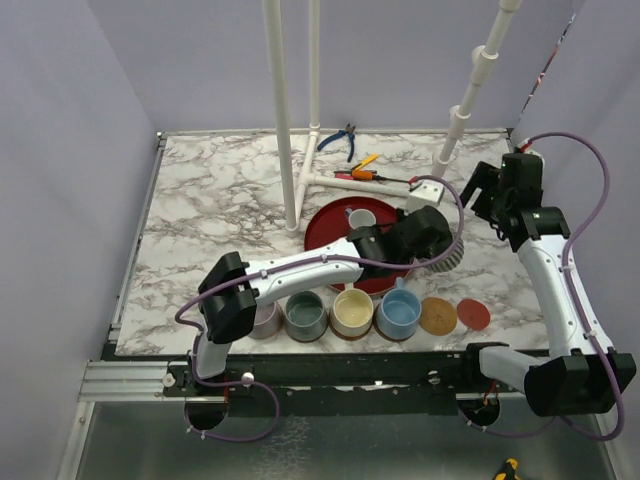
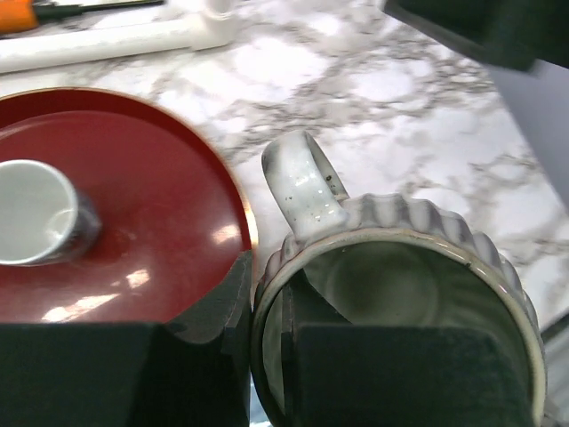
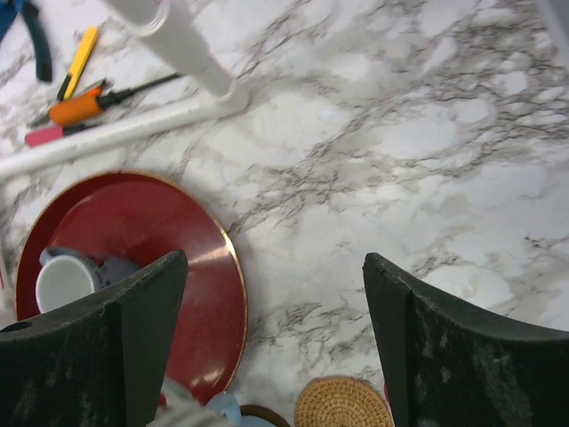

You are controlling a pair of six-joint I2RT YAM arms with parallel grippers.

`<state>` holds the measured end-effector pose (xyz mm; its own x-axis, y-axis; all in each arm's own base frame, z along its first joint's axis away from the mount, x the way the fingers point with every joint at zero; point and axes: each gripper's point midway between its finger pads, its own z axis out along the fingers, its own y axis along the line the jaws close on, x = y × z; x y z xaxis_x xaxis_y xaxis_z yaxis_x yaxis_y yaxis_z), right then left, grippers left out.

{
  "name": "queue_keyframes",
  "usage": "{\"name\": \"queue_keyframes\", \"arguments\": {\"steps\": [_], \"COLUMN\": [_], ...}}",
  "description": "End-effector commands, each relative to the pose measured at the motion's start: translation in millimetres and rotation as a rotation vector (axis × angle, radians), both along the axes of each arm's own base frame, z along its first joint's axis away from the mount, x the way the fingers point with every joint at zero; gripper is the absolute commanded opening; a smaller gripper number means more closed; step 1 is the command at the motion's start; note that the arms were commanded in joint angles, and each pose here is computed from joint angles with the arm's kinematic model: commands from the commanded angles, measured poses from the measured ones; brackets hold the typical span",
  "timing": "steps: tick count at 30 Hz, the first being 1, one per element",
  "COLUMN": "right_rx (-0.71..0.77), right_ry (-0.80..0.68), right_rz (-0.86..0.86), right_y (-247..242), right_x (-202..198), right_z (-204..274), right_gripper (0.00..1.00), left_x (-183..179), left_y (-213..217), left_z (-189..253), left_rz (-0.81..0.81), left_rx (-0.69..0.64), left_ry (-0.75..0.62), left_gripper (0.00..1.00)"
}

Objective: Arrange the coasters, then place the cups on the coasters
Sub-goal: Place the cup on the coaster.

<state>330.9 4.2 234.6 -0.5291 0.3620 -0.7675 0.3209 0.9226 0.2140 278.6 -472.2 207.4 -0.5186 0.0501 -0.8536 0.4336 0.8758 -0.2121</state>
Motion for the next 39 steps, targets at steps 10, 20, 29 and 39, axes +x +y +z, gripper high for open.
{"name": "queue_keyframes", "arguments": {"steps": [10, 20, 29, 39], "right_rx": [-0.078, -0.089, -0.076, -0.058], "right_ry": [-0.213, -0.255, -0.255, -0.258], "right_rz": [-0.314, -0.322, -0.298, -0.278], "right_y": [-68.3, -70.8, -66.4, -61.8], "right_x": [-9.9, -17.0, -14.5, -12.4], "right_z": [75.8, 86.9, 84.1, 81.6], "right_gripper": [0.88, 0.88, 0.88, 0.88], "left_x": [-55.4, -77.8, -86.9, -89.4], "left_y": [-60.6, -76.7, -81.4, -78.1], "left_z": [-3.4, -31.8, -42.5, -62.4], "left_rz": [-0.08, -0.126, -0.136, -0.115], "left_rx": [-0.037, 0.032, 0.079, 0.14], "left_ry": [0.033, 0.074, 0.073, 0.076], "left_gripper": [0.0, 0.01, 0.05, 0.05]}}
